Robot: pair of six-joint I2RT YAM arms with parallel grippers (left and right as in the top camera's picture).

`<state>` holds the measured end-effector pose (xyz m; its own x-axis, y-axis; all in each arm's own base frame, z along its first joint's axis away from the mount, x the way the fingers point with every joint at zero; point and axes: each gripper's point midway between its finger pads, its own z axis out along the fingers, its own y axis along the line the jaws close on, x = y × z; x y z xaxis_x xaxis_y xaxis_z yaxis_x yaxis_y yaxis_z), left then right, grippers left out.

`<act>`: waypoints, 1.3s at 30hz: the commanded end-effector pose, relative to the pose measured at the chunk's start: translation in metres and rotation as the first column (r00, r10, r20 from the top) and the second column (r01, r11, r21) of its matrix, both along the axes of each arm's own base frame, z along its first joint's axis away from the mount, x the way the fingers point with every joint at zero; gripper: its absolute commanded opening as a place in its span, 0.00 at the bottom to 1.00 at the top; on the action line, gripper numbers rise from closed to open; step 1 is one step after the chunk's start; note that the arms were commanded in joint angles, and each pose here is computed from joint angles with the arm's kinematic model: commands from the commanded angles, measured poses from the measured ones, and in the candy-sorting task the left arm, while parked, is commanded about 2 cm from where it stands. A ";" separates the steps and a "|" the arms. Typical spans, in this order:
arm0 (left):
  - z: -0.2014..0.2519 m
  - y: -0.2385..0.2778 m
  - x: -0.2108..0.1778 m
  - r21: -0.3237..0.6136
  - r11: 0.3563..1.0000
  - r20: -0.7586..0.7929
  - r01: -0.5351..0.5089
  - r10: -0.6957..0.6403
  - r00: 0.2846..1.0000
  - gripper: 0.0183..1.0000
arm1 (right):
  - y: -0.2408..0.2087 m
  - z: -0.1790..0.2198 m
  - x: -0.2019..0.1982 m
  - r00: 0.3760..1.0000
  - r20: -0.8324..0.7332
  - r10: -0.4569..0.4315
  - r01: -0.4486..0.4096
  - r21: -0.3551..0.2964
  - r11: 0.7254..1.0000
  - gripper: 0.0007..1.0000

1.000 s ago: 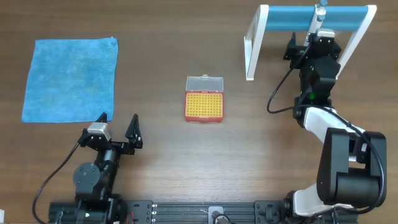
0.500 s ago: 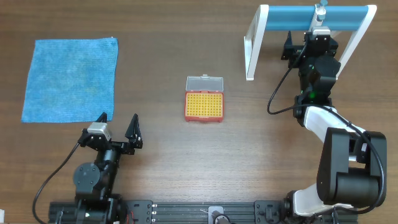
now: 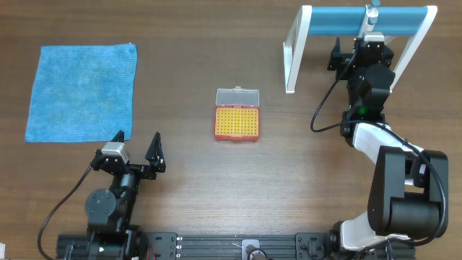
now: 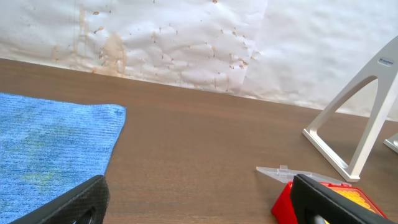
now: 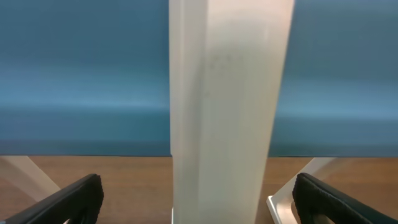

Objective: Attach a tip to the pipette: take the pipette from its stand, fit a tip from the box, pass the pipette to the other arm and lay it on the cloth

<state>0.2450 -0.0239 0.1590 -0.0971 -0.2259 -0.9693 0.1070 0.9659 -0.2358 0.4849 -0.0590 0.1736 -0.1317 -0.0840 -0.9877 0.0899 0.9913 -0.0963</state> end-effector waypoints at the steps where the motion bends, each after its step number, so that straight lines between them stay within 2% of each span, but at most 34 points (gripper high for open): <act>1: -0.001 -0.002 0.000 0.011 1.000 0.000 0.013 -0.013 1.000 0.94 | -0.001 0.005 0.005 1.000 0.012 0.013 -0.013 -0.010 1.000 0.30; 2: -0.001 -0.002 0.000 0.011 1.000 0.000 0.013 -0.013 1.000 0.94 | -0.001 0.005 0.005 1.000 0.012 0.012 -0.012 -0.010 1.000 0.29; 4: -0.001 -0.002 0.000 0.011 1.000 0.000 0.013 -0.013 1.000 0.94 | -0.001 0.005 0.005 1.000 0.012 0.012 -0.012 -0.010 1.000 0.08; 9: -0.001 -0.002 0.000 0.011 1.000 0.001 0.013 -0.013 1.000 0.94 | -0.001 0.007 0.005 1.000 0.020 0.012 -0.012 -0.011 1.000 0.08; 14: -0.001 -0.002 0.000 0.011 1.000 0.000 0.013 -0.013 1.000 0.94 | 0.000 0.037 0.001 0.994 0.107 0.014 -0.011 -0.024 1.000 0.08; 19: -0.001 -0.002 0.000 0.011 1.000 0.000 0.013 -0.013 1.000 0.94 | 0.005 0.029 -0.007 0.996 0.089 0.021 -0.019 -0.022 1.000 0.08; 24: -0.001 -0.002 0.000 0.011 1.000 0.000 0.013 -0.013 1.000 0.94 | 0.008 0.027 -0.041 0.997 0.080 0.012 -0.010 -0.020 1.000 0.08; 27: -0.001 -0.002 0.000 0.011 1.000 0.000 0.013 -0.013 1.000 0.94 | 0.023 0.073 -0.056 0.981 0.189 0.043 -0.037 -0.036 0.999 0.08; 29: -0.001 -0.002 0.000 0.011 1.000 0.001 0.013 -0.013 1.000 0.94 | 0.061 0.100 -0.071 0.956 0.256 0.141 -0.133 -0.048 0.990 0.08; 30: -0.001 -0.002 0.000 0.011 1.000 0.000 0.013 -0.013 1.000 0.94 | 0.095 0.100 -0.083 0.931 0.266 0.249 -0.243 -0.056 0.968 0.08; 31: -0.001 -0.002 0.000 0.011 1.000 0.000 0.013 -0.013 1.000 0.94 | 0.154 0.102 -0.111 0.832 0.315 0.457 -0.457 -0.078 0.886 0.08; 32: -0.001 -0.002 0.000 0.011 1.000 0.001 0.013 -0.013 1.000 0.94 | 0.184 0.103 -0.131 0.754 0.354 0.553 -0.567 -0.074 0.820 0.08; 33: -0.001 -0.002 0.000 0.011 1.000 0.001 0.013 -0.013 1.000 0.94 | 0.212 0.104 -0.160 0.664 0.428 0.613 -0.671 -0.020 0.741 0.08; 34: -0.001 -0.002 0.000 0.011 1.000 0.000 0.013 -0.013 1.000 0.94 | 0.224 0.100 -0.176 0.622 0.459 0.635 -0.712 -0.006 0.702 0.08; 36: -0.001 -0.002 0.000 0.011 1.000 0.001 0.013 -0.013 1.000 0.94 | 0.239 0.077 -0.183 0.613 0.422 0.669 -0.746 0.028 0.666 0.08; 37: -0.001 -0.002 0.000 0.011 1.000 0.000 0.013 -0.013 1.000 0.94 | 0.249 0.067 -0.183 0.607 0.399 0.687 -0.768 0.072 0.636 0.08; 39: -0.001 -0.002 0.000 0.011 1.000 0.000 0.013 -0.013 1.000 0.94 | 0.275 0.052 -0.185 0.576 0.361 0.733 -0.805 0.096 0.585 0.08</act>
<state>0.2450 -0.0239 0.1588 -0.0978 -0.2258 -0.9692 0.1068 0.9659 -0.2359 0.3049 0.1930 0.2342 0.1960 0.1623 -0.9671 -0.6755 0.7372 -0.0131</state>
